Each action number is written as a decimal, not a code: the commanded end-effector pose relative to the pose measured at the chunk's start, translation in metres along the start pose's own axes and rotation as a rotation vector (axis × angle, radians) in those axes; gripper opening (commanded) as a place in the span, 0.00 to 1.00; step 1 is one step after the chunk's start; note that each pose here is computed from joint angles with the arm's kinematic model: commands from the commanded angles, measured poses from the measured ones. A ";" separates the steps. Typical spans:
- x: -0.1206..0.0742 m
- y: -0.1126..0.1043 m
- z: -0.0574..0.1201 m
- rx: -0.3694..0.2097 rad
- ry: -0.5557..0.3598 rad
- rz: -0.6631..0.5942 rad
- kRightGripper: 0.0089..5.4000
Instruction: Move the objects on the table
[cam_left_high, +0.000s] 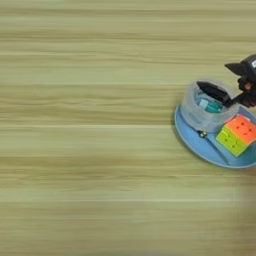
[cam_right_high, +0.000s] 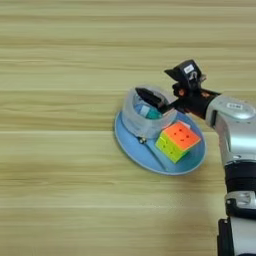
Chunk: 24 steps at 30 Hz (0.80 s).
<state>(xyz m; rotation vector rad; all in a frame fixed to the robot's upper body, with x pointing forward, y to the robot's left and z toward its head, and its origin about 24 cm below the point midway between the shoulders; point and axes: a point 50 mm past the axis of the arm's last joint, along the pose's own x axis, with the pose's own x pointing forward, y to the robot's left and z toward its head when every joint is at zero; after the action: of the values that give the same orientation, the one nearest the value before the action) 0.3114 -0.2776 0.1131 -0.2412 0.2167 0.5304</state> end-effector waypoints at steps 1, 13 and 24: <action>-0.006 -0.015 0.030 -0.097 -0.055 -0.052 1.00; -0.004 -0.019 0.020 -0.084 -0.020 -0.063 1.00; -0.002 -0.020 0.017 -0.077 -0.017 -0.069 0.85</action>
<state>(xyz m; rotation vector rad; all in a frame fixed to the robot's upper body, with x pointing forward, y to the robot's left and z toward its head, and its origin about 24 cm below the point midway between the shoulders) 0.3111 -0.2870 0.0943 -0.2249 0.2922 0.5007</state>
